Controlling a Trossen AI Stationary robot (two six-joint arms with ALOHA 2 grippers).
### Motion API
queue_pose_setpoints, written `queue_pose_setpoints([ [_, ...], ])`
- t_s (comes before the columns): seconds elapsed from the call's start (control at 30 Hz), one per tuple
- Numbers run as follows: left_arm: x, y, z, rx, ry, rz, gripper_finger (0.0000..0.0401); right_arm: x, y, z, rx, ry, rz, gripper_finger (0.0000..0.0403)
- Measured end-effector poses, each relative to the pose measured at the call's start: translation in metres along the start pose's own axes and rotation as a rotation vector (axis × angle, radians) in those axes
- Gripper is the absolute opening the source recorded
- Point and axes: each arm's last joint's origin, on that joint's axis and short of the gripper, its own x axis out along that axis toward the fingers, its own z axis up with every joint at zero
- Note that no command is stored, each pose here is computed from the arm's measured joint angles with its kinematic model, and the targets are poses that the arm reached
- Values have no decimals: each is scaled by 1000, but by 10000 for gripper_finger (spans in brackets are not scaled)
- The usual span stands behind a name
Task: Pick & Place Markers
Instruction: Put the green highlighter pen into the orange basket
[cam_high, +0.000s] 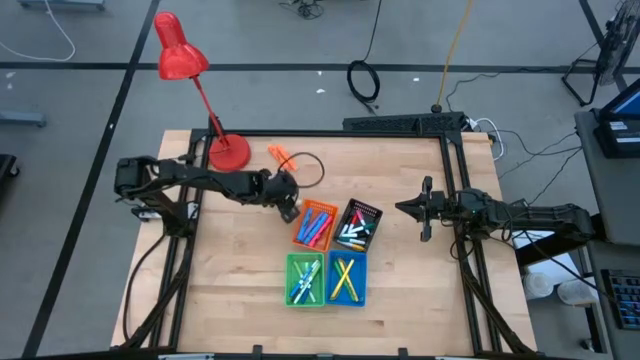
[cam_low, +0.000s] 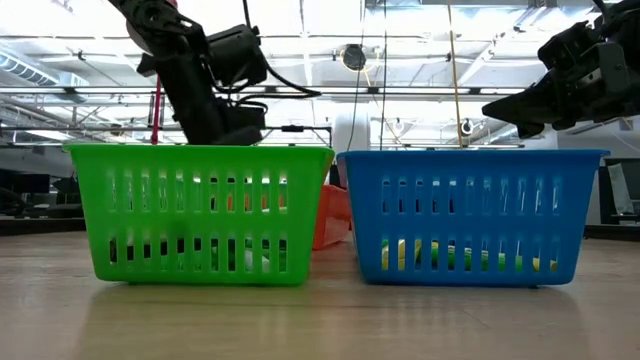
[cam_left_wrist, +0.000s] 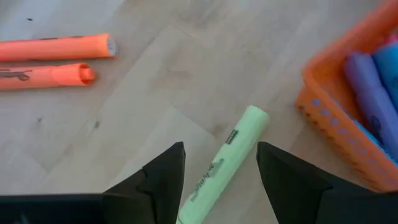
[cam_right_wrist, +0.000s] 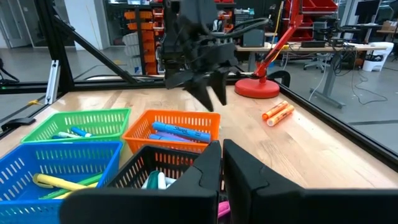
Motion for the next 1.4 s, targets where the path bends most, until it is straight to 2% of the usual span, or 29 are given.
queue_pose_setpoints([
  [0.13, 2, -7, -6, 49, 30, 9, 207, 0, 0, 0, 0, -1, 0, 9],
  [0.57, -1, -9, -20, -26, 178, -15, 207, 0, 0, 0, 0, 0, 0, 8],
  [0.9, -5, -25, -26, 43, 176, -83, 207, 0, 0, 0, 0, 0, 0, 8],
  [1.13, 4, -34, -34, 160, 195, -53, 206, 0, 0, 0, 0, 0, 0, 8],
  [1.4, 20, -40, -43, 221, 250, -36, 168, 0, 0, 0, 0, 0, 0, 8],
])
